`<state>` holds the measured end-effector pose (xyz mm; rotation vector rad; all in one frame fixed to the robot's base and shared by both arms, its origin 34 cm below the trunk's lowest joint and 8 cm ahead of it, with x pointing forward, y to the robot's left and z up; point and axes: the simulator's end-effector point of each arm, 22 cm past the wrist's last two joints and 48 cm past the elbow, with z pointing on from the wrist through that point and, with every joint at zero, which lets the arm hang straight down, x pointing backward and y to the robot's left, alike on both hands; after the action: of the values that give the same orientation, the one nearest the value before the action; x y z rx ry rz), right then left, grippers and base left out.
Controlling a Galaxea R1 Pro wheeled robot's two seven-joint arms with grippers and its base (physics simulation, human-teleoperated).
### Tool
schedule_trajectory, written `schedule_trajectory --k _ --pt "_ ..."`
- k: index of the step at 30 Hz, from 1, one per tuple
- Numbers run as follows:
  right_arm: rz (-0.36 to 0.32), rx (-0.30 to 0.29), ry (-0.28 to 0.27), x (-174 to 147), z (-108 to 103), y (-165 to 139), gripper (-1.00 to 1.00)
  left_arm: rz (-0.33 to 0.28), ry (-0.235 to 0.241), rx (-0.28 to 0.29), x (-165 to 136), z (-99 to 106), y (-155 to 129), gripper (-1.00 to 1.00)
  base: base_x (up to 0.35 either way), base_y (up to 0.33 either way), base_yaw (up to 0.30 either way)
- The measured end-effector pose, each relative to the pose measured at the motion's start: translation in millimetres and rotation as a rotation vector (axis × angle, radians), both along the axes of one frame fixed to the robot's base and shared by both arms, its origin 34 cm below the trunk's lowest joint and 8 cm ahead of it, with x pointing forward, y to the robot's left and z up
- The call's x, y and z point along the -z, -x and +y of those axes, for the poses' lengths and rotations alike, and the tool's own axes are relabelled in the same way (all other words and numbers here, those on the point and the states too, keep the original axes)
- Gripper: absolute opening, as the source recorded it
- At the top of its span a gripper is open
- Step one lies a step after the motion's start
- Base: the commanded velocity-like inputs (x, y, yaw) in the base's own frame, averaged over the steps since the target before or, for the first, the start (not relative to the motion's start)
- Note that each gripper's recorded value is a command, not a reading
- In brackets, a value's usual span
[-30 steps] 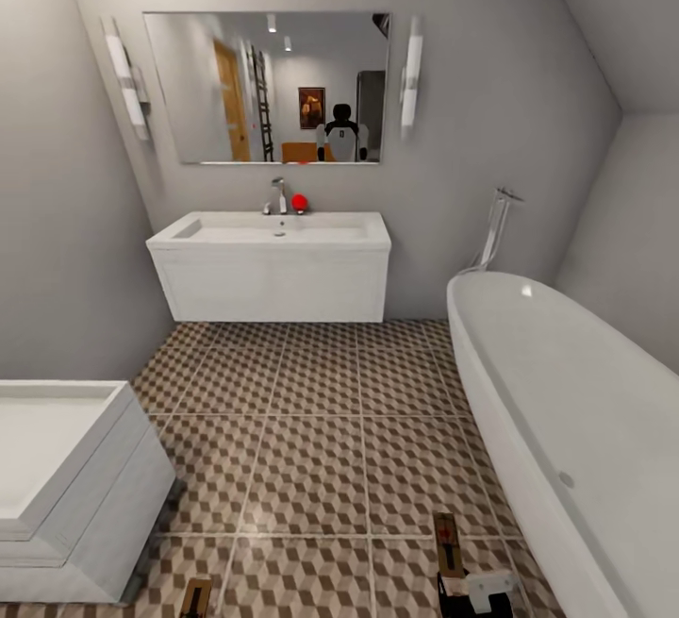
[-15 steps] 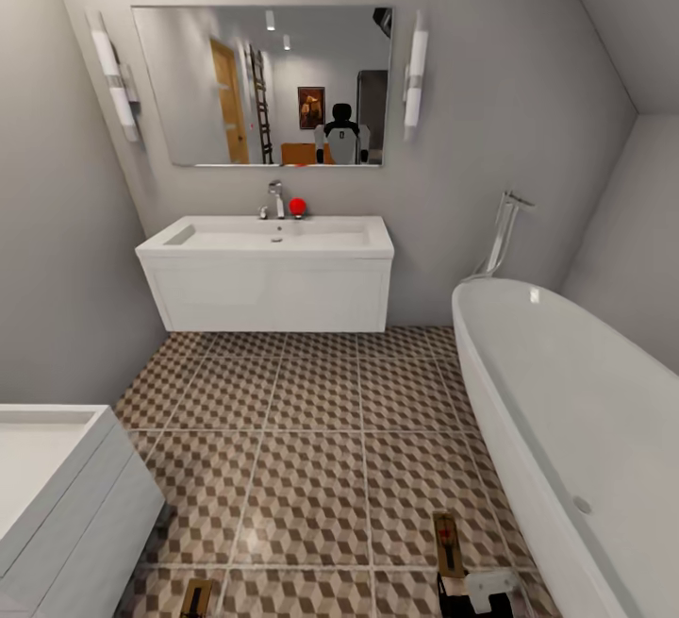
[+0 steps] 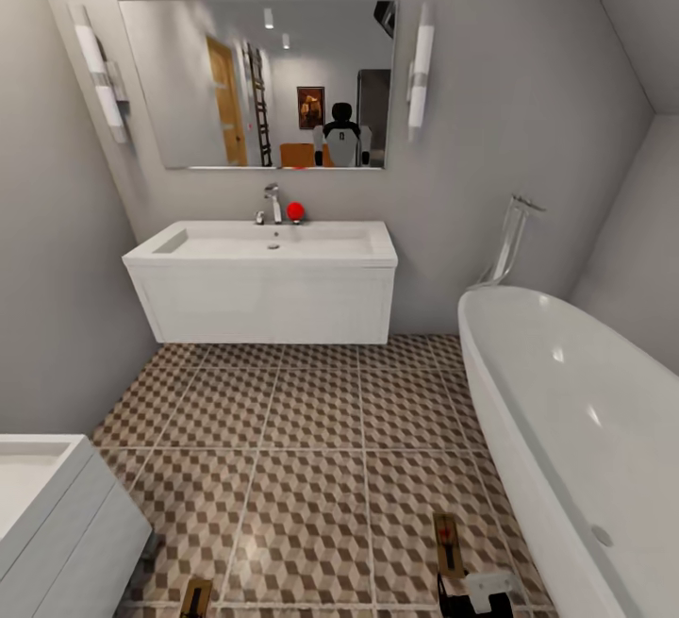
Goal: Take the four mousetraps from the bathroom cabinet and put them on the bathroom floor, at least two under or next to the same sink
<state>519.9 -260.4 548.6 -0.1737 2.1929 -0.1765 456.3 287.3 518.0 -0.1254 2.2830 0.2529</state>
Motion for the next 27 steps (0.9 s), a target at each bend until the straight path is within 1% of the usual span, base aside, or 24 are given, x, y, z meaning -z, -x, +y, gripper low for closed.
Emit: schedule_trajectory --k 27 --pt "0.000 0.000 0.000 0.0 0.0 0.0 -1.00 0.000 0.000 0.000 0.0 0.1 0.1 -1.00 0.256 0.000 0.000"
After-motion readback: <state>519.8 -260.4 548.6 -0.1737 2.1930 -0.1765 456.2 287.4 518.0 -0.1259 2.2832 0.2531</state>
